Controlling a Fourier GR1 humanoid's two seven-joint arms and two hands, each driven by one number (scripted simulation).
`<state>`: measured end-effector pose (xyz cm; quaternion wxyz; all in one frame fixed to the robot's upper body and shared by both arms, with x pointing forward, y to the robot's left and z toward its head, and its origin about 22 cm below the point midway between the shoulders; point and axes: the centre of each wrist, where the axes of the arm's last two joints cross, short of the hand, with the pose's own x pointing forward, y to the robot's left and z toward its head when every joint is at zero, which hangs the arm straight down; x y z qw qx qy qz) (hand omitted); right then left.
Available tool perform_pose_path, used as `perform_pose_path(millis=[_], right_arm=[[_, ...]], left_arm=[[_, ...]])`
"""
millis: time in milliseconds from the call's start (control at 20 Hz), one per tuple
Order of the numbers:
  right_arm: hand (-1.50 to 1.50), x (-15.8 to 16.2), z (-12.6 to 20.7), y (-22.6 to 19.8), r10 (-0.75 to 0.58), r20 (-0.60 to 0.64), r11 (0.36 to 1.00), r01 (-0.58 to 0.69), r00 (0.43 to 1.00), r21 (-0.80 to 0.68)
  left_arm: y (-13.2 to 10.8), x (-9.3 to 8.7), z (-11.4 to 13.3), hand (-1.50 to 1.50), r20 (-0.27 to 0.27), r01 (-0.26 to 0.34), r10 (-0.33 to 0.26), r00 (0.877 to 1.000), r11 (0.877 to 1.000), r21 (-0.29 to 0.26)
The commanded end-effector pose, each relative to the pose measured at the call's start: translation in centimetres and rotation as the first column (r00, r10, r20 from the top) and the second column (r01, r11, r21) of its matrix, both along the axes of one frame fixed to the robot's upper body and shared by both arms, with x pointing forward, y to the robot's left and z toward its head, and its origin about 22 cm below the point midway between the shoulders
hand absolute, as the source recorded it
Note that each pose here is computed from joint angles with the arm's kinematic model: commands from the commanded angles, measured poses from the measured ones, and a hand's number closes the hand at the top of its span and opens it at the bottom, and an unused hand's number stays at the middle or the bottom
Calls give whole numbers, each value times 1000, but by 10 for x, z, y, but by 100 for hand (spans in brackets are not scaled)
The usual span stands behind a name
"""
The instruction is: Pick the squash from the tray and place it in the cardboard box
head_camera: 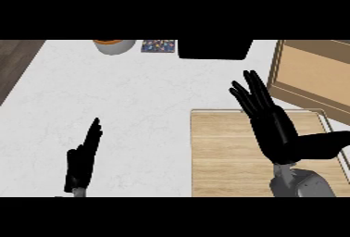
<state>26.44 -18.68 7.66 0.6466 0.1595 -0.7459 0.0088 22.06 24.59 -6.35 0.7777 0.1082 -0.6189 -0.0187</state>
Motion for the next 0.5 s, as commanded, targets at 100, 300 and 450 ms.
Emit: perform_pose_path(millis=[100,300,450], right_arm=[[-150,-9,-12,-30,-100,-61,970,84,993,-226],[-150,4,26,-45,-449,136,888,425,883,173],[-150,-11,-22,-127,-235,173,504,272,957,-820]], left_arm=[[-14,22,30,0,133,171,-178,975,983,61],[-15,33,46,0,156,216,-223,962,975,61],[-30,45,68,0,216,337,-353,910,935,107]])
